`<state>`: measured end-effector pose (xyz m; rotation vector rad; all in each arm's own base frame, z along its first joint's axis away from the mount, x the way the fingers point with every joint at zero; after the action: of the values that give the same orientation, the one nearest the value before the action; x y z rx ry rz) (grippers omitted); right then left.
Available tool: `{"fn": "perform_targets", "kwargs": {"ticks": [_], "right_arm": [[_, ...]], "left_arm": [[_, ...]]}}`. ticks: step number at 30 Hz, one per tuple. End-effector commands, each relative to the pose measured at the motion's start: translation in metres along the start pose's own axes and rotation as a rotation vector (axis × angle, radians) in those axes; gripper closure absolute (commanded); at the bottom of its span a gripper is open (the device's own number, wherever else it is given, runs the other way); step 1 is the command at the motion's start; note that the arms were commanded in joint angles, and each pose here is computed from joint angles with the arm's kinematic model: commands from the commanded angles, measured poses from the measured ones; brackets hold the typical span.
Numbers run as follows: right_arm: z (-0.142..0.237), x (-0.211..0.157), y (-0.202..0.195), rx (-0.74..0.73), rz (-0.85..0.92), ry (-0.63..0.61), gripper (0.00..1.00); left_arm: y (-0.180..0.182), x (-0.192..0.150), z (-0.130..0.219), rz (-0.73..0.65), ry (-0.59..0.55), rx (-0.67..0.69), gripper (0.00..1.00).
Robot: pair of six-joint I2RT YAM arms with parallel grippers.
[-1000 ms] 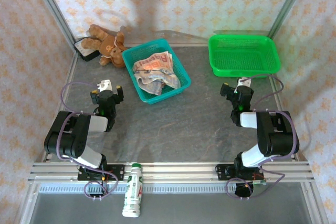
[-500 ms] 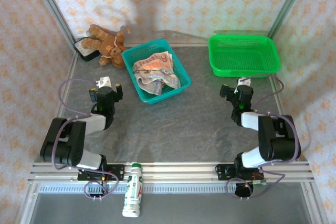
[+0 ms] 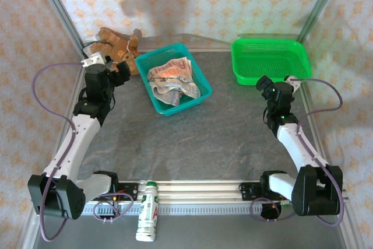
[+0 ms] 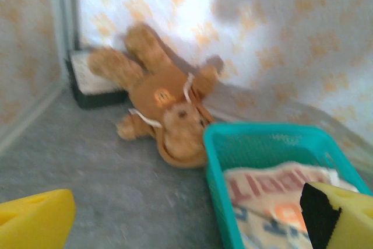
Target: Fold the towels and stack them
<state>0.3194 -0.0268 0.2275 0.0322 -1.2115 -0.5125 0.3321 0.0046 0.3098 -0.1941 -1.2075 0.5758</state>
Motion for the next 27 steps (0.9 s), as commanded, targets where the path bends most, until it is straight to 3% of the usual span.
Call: {"fn": "perform_targets", "kwargs": {"ticks": [1, 6, 13, 21, 27], "right_arm": [[0.009, 0.002, 0.002, 0.013, -0.135, 0.061, 0.01], [0.014, 0.004, 0.018, 0.074, -0.092, 0.224, 0.01], [0.025, 0.005, 0.034, 0.162, -0.073, 0.258, 0.01], [0.039, 0.013, 0.031, 0.140, 0.010, 0.237, 0.01], [0.043, 0.016, 0.030, 0.143, 0.027, 0.234, 0.01]], "left_arm": [[-0.021, -0.039, -0.006, -0.015, 0.231, -0.090, 0.01], [-0.067, -0.083, -0.011, -0.189, 0.389, -0.179, 0.07], [-0.106, -0.167, -0.014, -0.355, 0.619, -0.223, 0.10], [-0.133, -0.253, -0.005, -0.369, 0.870, -0.211, 0.16], [-0.195, -0.292, 0.009, -0.236, 0.910, -0.333, 0.17]]}}
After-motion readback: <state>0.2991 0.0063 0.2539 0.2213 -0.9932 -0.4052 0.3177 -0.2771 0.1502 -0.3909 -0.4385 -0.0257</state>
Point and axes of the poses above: each hand's point on the last joint's axis, 136 mm out from that joint toward the fingers, its own z axis back along the fingers, its own y axis along the line the jaws close on, x = y × z, the point moved 6 cm from there along z, back along the fingers, and after that the axes turned 10 degrees about z, right-handed, at the moved point
